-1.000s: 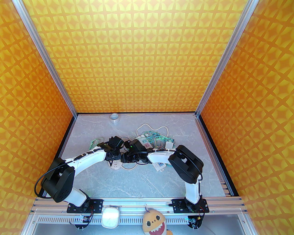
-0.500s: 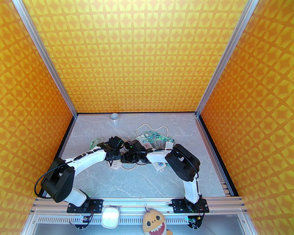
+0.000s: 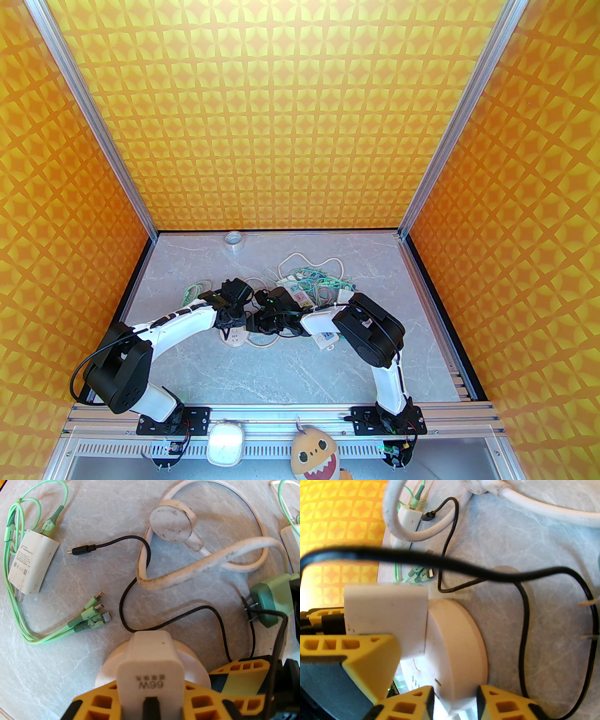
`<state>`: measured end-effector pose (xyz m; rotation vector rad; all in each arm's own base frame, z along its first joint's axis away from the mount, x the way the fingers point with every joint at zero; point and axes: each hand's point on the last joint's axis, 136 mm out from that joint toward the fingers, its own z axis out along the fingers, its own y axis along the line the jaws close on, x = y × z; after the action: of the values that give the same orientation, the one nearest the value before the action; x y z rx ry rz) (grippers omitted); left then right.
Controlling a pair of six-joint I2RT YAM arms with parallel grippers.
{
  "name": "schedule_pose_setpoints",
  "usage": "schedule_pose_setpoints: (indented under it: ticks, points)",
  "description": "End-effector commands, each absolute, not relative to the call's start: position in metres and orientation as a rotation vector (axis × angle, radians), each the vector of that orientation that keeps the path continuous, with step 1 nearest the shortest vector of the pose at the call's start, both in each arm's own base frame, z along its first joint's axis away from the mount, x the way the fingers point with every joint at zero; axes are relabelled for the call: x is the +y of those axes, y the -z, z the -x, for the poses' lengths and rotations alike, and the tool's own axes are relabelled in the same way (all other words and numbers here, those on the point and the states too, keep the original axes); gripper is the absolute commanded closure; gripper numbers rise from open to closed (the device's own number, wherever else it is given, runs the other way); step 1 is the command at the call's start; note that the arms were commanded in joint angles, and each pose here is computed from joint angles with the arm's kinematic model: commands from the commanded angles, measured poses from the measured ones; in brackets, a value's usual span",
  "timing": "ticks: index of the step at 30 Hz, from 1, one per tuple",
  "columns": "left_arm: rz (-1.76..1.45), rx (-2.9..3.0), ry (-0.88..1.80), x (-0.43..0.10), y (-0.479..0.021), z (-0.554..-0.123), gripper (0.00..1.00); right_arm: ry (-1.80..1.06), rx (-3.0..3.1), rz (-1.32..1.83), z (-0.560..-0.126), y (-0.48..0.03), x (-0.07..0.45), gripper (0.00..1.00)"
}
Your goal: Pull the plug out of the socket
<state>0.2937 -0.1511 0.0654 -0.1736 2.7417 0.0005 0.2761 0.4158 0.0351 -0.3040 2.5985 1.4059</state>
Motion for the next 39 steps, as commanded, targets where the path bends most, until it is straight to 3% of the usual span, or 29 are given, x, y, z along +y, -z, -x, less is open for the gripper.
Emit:
schedule_pose_setpoints:
  ticks: [1, 14, 19, 39]
  points:
    - [0.141, 2.753, 0.139, -0.175, -0.069, -0.290, 0.77, -1.297, 2.688, 0.307, -0.269, -0.007, 0.415, 0.69]
    - [0.139, 2.704, 0.173, -0.177, -0.075, -0.290, 0.80, -1.109, 2.807, 0.244, -0.269, 0.023, 0.398, 0.70]
    - [0.137, 2.658, 0.196, -0.176, -0.078, -0.287, 0.84, -1.064, 2.819, 0.250, -0.271, 0.024, 0.394, 0.70]
    - [0.181, 2.741, 0.222, -0.177, -0.090, -0.298, 0.85, -1.007, 2.829, 0.247, -0.273, 0.026, 0.389, 0.70]
